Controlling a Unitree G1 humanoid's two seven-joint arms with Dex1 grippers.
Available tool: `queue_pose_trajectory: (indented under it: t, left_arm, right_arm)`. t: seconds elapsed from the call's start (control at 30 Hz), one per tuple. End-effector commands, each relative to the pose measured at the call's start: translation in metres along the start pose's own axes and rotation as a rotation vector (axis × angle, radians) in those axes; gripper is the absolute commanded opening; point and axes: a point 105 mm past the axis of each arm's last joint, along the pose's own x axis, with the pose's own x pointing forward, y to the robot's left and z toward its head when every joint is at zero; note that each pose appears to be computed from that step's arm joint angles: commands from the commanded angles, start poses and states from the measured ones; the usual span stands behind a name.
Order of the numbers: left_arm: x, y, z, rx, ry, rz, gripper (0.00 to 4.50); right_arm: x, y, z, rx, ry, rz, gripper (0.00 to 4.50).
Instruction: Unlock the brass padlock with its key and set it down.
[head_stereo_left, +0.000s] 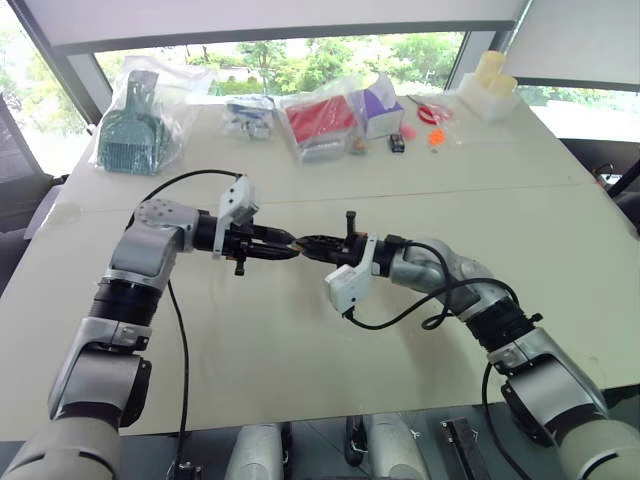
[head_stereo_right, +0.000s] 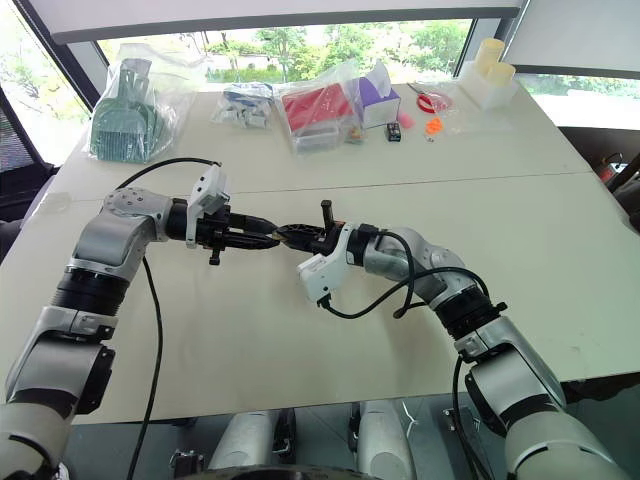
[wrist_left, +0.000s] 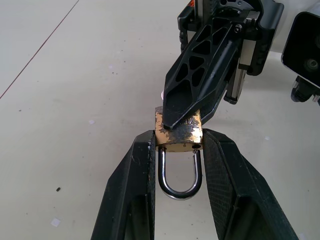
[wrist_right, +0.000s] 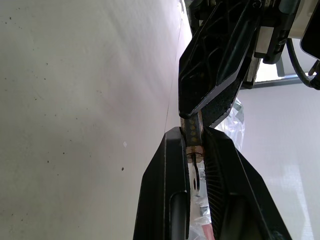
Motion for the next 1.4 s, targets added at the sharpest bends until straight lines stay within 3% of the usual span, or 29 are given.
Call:
queue_pose_trajectory:
  t: [0.03,0.3,0.5,0.6,0.9,1.4]
  left_arm:
    - [-0.001,0.0,0.011,0.052,-0.025,0.015,2.13]
    - [-0.022,0.004,0.017,-0.001,-0.073,0.086,4.46]
    - [-0.037,0.002,0.034,-0.04,-0.142,0.117,4.46]
    - [-0.038,0.0,0.034,-0.047,-0.151,0.123,3.55]
    - [-0.015,-0.018,0.023,-0.05,-0.134,0.069,0.05]
    - [-0.014,-0.012,-0.003,-0.034,-0.051,0.101,0.05]
  right_arm:
    - [0.002,-0.015,0.005,-0.017,-0.019,-0.052,0.0]
    - [-0.001,-0.01,0.002,0.006,-0.006,-0.033,0.0]
    - [-0.002,-0.007,0.001,0.021,-0.002,-0.023,0.0]
    - [-0.002,-0.007,0.0,0.026,-0.002,-0.022,0.0]
    - [0.0,-0.009,0.001,0.026,-0.006,-0.03,0.0]
    - [-0.001,-0.011,0.001,0.022,-0.005,-0.034,0.0]
